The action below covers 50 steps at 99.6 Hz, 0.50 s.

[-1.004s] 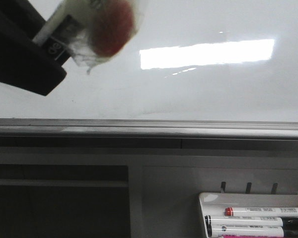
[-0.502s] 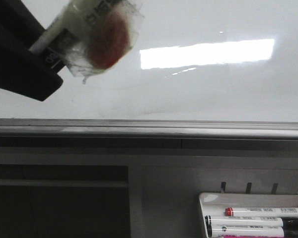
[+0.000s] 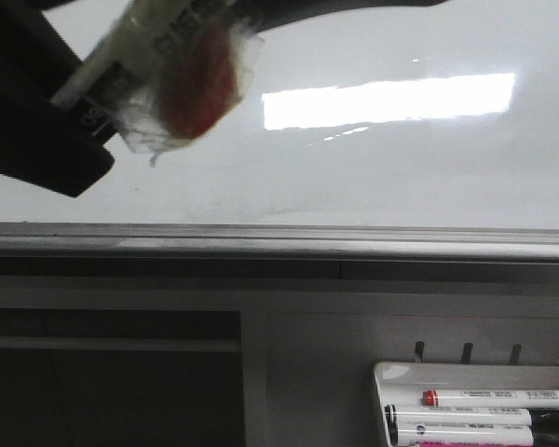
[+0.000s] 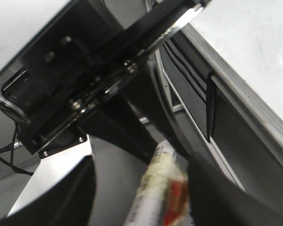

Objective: Write number 2 on whiteboard

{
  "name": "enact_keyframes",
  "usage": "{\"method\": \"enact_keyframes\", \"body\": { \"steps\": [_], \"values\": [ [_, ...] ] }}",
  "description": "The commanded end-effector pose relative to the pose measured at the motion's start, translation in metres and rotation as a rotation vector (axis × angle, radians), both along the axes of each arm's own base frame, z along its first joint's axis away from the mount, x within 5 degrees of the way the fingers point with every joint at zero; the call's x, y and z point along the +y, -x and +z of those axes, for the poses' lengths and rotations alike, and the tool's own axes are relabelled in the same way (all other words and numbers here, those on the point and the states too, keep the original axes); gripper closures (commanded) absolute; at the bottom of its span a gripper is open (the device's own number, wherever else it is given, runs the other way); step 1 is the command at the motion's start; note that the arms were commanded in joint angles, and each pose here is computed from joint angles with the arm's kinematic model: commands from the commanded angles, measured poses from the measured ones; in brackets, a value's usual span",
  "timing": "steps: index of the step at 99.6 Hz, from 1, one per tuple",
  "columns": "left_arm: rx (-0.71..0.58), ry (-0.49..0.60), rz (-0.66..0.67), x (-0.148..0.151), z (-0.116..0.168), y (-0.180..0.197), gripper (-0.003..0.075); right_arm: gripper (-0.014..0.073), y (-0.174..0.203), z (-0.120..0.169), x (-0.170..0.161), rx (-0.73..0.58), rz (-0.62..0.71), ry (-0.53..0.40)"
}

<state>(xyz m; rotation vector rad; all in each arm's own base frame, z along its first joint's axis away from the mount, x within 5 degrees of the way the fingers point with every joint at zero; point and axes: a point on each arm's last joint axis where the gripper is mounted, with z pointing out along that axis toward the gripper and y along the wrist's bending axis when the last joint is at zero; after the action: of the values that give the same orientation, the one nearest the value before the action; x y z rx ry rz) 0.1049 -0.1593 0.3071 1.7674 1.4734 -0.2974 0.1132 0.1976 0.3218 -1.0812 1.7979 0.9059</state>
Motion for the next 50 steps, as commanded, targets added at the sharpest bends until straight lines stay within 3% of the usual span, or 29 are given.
{"method": "enact_keyframes", "body": {
  "steps": [1, 12, 22, 44, 50],
  "values": [
    [-0.038, 0.094, 0.02, -0.004, 0.0153, -0.0015, 0.0741, 0.0398, -0.0027, 0.0149, 0.0018, -0.013, -0.026, -0.063],
    [-0.038, 0.095, 0.02, -0.004, 0.0153, -0.0015, 0.0741, 0.0564, -0.003, 0.0144, 0.0022, -0.012, -0.026, -0.061],
    [-0.043, 0.101, 0.023, -0.0042, 0.0159, -0.002, 0.0741, 0.0664, -0.0026, 0.0143, 0.0022, -0.01, -0.022, -0.06],
    [-0.033, 0.16, 0.067, -0.0055, 0.0199, -0.004, 0.0738, 0.0673, -0.0042, 0.0151, 0.002, -0.017, -0.039, -0.067],
    [-0.007, 0.207, 0.098, -0.0058, 0.023, -0.004, 0.0696, 0.0673, -0.0058, 0.0175, 0.0005, -0.035, -0.062, -0.081]
  ]
}}
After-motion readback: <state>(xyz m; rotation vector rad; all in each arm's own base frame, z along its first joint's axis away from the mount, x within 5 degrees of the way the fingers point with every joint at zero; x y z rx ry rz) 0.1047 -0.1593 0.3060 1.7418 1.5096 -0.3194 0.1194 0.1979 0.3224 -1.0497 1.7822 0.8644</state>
